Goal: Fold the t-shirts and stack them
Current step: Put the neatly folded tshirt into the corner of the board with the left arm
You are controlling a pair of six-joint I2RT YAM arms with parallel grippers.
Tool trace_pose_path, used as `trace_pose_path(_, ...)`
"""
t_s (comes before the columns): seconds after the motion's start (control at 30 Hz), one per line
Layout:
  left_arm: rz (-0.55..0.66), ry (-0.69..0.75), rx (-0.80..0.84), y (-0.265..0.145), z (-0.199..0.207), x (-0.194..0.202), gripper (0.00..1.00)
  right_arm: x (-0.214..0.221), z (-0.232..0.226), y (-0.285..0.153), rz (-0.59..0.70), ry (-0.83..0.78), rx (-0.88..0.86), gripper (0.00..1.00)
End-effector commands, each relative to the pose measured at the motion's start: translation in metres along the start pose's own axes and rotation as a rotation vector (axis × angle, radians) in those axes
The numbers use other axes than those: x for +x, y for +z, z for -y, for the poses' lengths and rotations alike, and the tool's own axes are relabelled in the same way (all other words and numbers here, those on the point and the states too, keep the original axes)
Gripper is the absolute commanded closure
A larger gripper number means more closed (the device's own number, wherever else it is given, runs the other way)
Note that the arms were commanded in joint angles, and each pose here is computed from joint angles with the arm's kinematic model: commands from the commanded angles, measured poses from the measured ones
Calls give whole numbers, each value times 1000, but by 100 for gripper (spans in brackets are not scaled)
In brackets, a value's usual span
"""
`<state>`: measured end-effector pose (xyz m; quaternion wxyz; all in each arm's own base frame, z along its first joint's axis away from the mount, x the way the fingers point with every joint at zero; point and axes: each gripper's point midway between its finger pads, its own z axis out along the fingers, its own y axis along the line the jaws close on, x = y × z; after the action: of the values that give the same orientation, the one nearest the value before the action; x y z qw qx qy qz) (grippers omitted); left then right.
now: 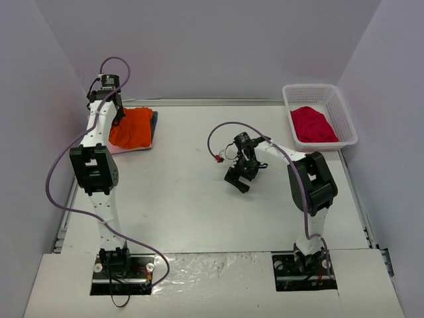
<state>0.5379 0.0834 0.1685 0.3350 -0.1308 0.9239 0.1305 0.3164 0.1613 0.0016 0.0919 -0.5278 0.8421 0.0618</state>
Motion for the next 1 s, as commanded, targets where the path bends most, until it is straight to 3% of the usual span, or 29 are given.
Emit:
trace_pose_path(0.0,100,-1,-37,-24,-17,-29,98,65,-29,41,-218,59,-136,0)
trace_pose_path(0.33,130,23,-115,-21,-36,-32,98,70,-31,44,-236,64,-147,0)
trace_pose_path(0.47,148,32,-183,-19,-55,-34,91,72,-32,45,-243,72,-152,0)
trace_pose_path(0.5,152,39,-194,-19,-58,-35,87,72,-32,45,-241,72,-155,0)
trace_pose_path(0.53,159,44,-209,-21,-62,-37,72,72,-33,44,-242,73,-158,0)
trace_pose_path(0.57,170,49,-223,-22,-65,-41,67,72,-33,44,-242,73,-158,0)
trace_pose_path(0.7,196,83,-303,-33,-84,-50,55,73,-32,42,-244,73,-153,0)
trace_pose_path(0.73,203,79,-314,-35,-89,-52,47,74,-33,42,-244,74,-157,0)
trace_pose_path(0.87,260,69,-334,-63,-99,-68,44,73,-33,40,-240,76,-158,0)
trace_pose_path(0.97,276,84,-252,-71,-87,-68,44,72,-33,39,-237,74,-156,0)
